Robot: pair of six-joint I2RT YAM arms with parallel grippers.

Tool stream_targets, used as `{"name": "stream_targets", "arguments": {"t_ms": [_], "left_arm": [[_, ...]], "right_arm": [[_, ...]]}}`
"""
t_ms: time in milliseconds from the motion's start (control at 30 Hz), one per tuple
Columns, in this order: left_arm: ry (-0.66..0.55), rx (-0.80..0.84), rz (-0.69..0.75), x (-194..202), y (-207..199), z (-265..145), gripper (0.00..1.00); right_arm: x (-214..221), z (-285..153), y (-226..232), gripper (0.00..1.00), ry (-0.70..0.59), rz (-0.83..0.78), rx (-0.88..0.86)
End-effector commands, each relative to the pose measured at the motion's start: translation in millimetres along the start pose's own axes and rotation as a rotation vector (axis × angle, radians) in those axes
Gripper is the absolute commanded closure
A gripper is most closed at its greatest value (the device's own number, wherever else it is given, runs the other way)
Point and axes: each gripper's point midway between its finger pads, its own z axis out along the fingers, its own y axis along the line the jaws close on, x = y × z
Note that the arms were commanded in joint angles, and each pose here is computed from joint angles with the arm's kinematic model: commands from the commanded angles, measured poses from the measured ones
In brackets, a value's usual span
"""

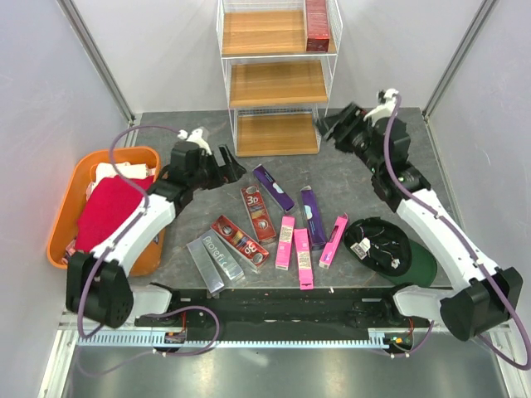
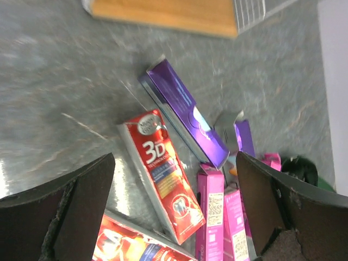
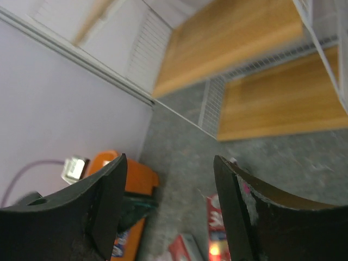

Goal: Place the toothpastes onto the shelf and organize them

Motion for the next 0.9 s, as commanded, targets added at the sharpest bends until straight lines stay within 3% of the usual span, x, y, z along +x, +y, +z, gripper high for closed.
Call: {"name": "stream_targets", "arguments": {"t_ms": [0, 267, 600, 867], "left_arm": [[0.122, 0.075, 0.015, 17, -32, 26, 0.00], [0.331, -0.101, 0.016, 64, -12, 73, 0.04], [0.439, -0.253, 0.063, 100, 16, 94, 0.07], [0.535, -0.265, 0.058, 129, 25, 117, 0.10]], "right_arm": [[67, -20, -75, 0.26, 0.189, -0.114, 0.186], [134, -46, -122, 0.26, 0.368, -0.100, 0.259], [155, -47, -128, 0.25, 0.437, -0.103, 0.261], [163, -44, -128, 0.25, 0.465, -0.121, 0.256]]}}
